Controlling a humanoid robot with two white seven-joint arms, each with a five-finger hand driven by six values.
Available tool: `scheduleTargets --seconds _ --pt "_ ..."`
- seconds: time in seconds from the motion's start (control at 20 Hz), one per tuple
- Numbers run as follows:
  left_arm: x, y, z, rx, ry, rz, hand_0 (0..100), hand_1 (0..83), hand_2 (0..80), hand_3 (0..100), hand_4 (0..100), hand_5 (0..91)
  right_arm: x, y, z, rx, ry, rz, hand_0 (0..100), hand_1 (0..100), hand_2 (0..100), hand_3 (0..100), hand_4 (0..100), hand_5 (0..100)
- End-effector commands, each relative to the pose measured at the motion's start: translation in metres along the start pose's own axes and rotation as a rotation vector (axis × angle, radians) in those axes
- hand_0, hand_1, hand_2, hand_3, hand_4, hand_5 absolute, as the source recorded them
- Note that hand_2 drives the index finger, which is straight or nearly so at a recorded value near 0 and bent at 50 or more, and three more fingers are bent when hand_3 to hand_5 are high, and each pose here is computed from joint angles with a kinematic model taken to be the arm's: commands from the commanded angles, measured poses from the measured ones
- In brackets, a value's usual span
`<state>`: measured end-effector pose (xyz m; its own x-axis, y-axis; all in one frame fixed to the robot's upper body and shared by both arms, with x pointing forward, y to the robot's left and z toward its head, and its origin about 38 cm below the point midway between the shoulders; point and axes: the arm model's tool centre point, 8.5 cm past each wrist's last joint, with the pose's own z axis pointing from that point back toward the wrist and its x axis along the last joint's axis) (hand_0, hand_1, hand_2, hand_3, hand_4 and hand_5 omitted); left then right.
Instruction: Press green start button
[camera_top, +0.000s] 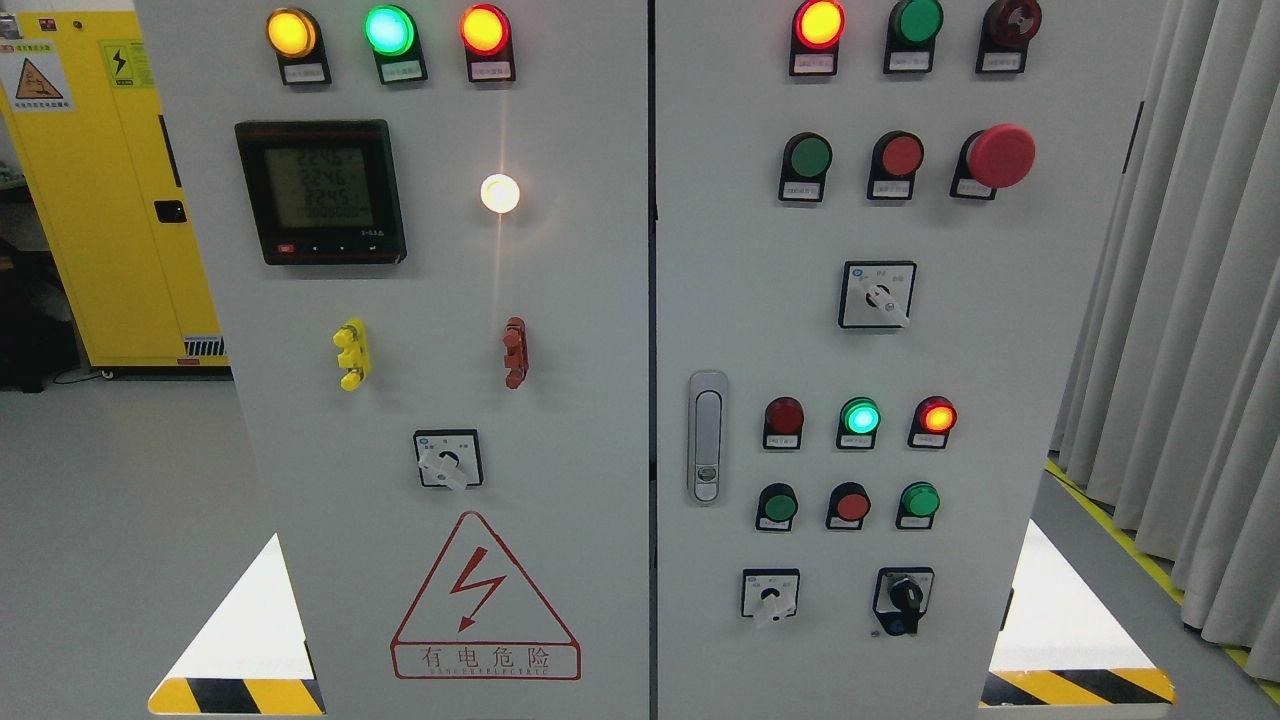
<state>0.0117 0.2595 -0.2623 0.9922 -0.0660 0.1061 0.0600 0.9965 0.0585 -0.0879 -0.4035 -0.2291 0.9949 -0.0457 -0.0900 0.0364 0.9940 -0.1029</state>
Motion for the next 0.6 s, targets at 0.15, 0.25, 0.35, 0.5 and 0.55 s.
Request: scheduleTargets --seconds 0.15,0.25,0.35,0.5,0.55 --pt "0.024 -0.007 -0.002 -0.012 -0.051 0.000 12 55.6 0.0 0 0 0.0 0.003 0.000 0.000 0.001 -0.003 -0.004 26 43 0 0 0 0" --pt "0.024 -0.007 -0.002 -0.012 -0.052 0.000 12 55.6 0.0 0 0 0.0 0.004 0.000 0.000 0.001 -0.005 -0.005 26 43 0 0 0 0" --pt "0.024 -0.007 -0.002 -0.012 -0.051 0.000 12 55.6 0.0 0 0 0.0 0.006 0.000 0.000 0.002 -0.014 -0.003 26 43 0 0 0 0" --pt "0.024 -0.008 -0.002 -0.014 -0.051 0.001 12 55.6 0.0 0 0 0.0 0.025 0.002 0.000 0.004 -0.140 0.034 26 43 0 0 0 0" --pt "0.024 -0.009 -0.002 -0.017 -0.051 0.001 12 55.6 0.0 0 0 0.0 0.040 0.003 0.001 0.001 -0.192 0.051 26 43 0 0 0 0"
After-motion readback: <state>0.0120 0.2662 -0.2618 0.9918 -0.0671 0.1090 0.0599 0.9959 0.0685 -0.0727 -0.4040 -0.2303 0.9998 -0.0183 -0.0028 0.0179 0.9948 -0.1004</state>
